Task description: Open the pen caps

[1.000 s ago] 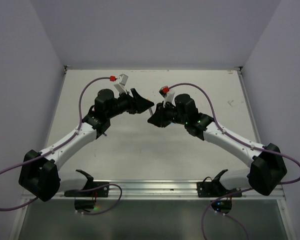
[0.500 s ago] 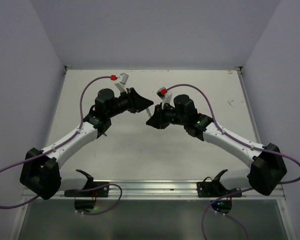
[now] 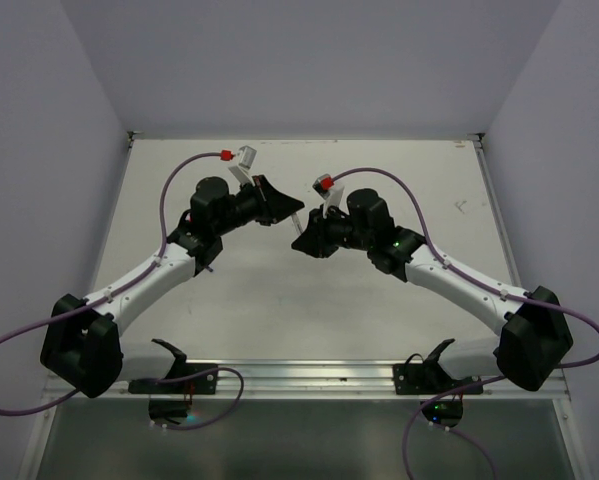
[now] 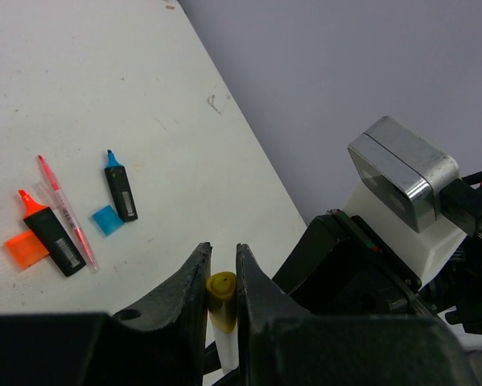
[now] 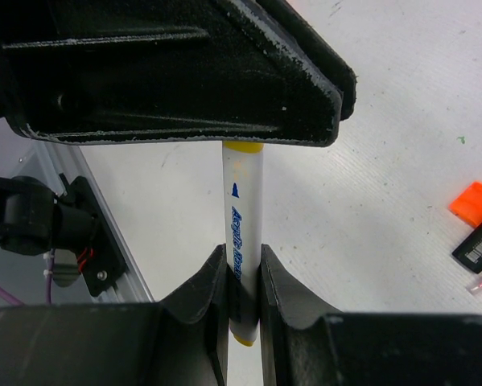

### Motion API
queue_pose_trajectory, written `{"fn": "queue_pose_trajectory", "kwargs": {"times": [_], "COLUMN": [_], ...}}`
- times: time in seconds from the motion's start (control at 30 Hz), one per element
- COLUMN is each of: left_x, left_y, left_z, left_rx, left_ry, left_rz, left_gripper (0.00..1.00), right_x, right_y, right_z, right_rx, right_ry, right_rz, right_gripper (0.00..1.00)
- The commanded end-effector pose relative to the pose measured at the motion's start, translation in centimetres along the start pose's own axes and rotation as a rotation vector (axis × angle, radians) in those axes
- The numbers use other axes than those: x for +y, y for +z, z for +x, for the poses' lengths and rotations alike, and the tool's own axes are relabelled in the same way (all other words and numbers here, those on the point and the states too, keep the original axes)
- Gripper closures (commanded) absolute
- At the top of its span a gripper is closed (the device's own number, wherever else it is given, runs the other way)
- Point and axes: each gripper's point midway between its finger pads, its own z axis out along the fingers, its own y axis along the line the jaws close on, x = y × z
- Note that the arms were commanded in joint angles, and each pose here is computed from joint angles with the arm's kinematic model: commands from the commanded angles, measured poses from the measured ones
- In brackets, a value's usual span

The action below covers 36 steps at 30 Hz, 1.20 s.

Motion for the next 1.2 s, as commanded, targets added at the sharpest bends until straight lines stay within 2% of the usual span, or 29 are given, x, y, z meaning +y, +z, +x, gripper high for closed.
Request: {"fn": "queue_pose_trajectory", "kwargs": {"times": [0.0,0.03,0.2,0.27,0.6,0.93,1.0,1.07,1.17], "left_x": [-2.2,-2.4,-2.6,-2.7,-0.6,0.7,0.6,0.8,1.7], "left_y": [-0.1,-0.1,-0.1,-0.5,-3.4,-7.5,-7.9,-7.5,-5.7], "left_z": [-0.3,-0.7,-2.1,-3.7,-14.0,-19.3,-19.9,-20.0,-19.1], "left_rx": [-0.009,-0.019,-0.064,-0.118,-0.49,-0.834,-0.868,-0.848,-0.743], "left_ry": [0.03,0.037,0.051,0.06,0.049,-0.03,-0.027,0.004,0.078], "left_rz": [0.072,0.075,0.063,0.046,-0.152,-0.258,-0.26,-0.275,-0.31], "left_gripper": [0.97,1.0,1.0,1.0,1.0,1.0,1.0,1.0,1.0], "right_x": [0.8,0.8,0.3,-0.2,-2.6,-3.2,-3.1,-3.1,-3.4], "right_y": [0.0,0.0,-0.4,-0.5,-2.5,-3.2,-3.2,-3.3,-3.4], "right_z": [-2.0,-1.7,-0.4,1.0,7.5,11.0,11.2,11.4,11.3], "right_rx": [-0.048,-0.04,-0.018,0.01,0.111,0.183,0.188,0.195,0.189], "right_ry": [-0.04,-0.04,-0.041,-0.04,-0.058,-0.05,-0.05,-0.047,-0.037], "right_rz": [-0.018,-0.017,-0.006,0.005,0.066,0.054,0.046,0.047,0.07], "right_gripper": [1.0,1.0,1.0,1.0,1.0,1.0,1.0,1.0,1.0]}}
